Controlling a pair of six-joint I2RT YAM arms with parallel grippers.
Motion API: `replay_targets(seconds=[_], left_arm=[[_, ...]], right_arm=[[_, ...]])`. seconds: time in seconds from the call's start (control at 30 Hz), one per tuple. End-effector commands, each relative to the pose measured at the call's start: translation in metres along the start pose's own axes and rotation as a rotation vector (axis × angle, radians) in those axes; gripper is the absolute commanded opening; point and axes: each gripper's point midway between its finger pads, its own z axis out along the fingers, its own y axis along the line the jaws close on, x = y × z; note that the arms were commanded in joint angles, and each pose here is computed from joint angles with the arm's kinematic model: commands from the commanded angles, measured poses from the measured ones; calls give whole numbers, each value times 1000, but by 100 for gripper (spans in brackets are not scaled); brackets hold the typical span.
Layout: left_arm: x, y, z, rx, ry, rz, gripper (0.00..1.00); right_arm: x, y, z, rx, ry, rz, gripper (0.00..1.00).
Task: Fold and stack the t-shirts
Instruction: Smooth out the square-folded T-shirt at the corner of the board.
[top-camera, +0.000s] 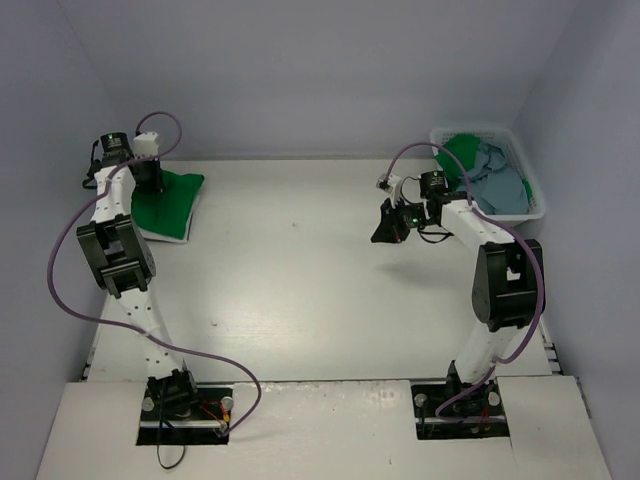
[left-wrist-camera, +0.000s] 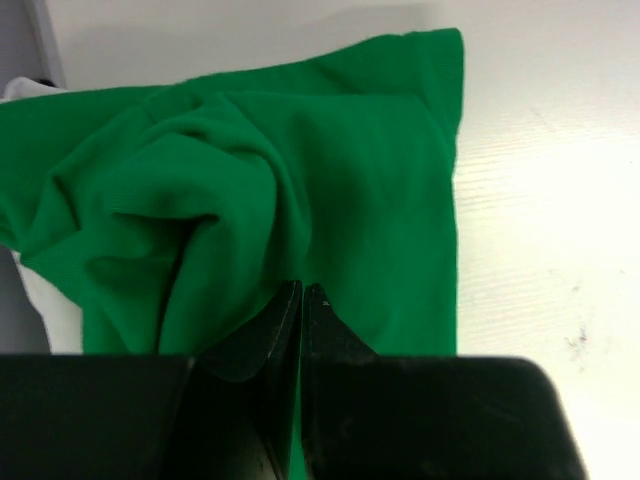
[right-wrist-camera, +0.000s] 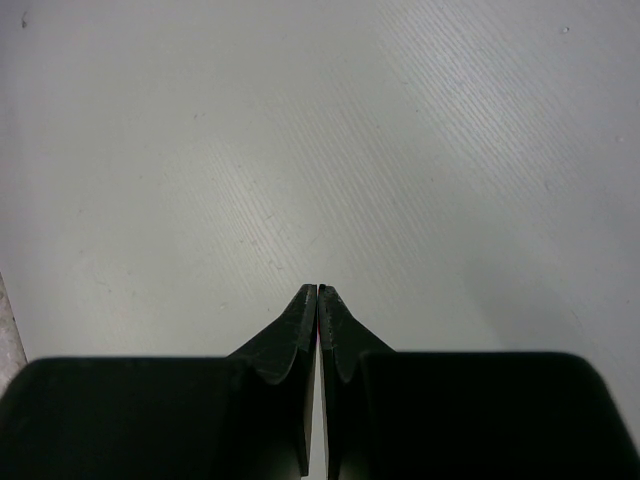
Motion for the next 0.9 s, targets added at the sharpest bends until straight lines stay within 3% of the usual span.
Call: replay_targets(seconds=[0.0,0.67,0.87], left_arm=[[-44,8,-29,-88,-125,82,0],[-67,32,-69,-298,-233,199,0],[-53,37,-57,-304,-190,215,0]], right_arm=[[-1,2,-1,-27,-17,-10,1],[5,-1,5,-35,-5,6,1],[3,-1,6,-41,-6,4,1]])
